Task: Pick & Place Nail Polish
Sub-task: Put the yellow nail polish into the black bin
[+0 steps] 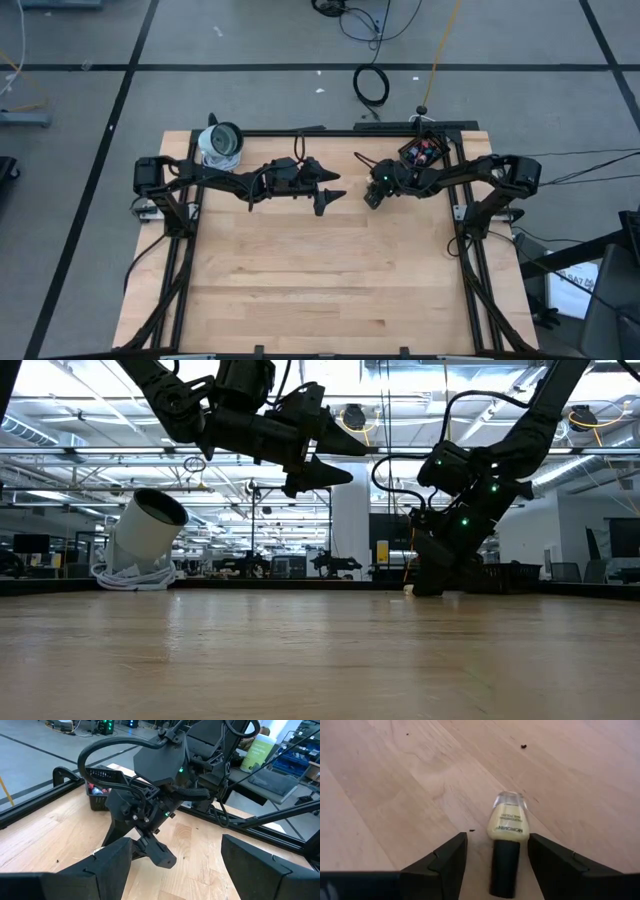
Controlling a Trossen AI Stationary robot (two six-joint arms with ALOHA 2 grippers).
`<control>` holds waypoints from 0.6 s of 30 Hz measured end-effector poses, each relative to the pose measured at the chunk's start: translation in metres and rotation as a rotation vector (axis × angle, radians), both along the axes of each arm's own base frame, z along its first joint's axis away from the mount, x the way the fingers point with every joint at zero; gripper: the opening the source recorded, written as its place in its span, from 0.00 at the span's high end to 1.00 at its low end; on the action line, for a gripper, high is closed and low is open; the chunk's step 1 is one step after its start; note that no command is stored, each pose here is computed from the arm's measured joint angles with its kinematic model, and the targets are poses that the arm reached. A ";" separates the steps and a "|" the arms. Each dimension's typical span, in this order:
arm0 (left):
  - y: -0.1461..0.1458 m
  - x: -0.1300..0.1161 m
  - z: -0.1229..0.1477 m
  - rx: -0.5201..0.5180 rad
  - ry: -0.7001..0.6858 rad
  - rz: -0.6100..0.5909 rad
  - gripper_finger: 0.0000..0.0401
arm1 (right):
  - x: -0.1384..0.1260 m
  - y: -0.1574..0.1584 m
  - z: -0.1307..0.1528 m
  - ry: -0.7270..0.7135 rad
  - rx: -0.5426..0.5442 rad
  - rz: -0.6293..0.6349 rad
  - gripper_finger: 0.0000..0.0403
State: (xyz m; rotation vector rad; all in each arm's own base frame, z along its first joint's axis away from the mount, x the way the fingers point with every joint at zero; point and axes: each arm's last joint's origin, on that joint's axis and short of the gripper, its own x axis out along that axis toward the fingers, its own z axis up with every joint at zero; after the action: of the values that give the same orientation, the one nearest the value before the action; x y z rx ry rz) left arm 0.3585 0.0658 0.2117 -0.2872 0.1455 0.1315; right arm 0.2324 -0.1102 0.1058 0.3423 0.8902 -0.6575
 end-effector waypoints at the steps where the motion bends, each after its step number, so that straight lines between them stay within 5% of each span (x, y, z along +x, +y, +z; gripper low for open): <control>1: 0.000 0.000 0.000 0.000 0.000 0.000 0.27 | 0.000 0.000 0.000 0.006 0.000 0.003 0.51; 18: 0.000 0.000 0.000 -0.001 0.000 0.000 0.27 | -0.006 0.004 -0.006 0.106 0.022 0.105 0.51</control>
State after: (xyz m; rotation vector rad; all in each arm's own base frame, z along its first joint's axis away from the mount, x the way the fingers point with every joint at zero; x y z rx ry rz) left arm 0.3585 0.0658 0.2116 -0.2879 0.1457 0.1315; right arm 0.2259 -0.1063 0.0998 0.2805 1.0103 -0.5731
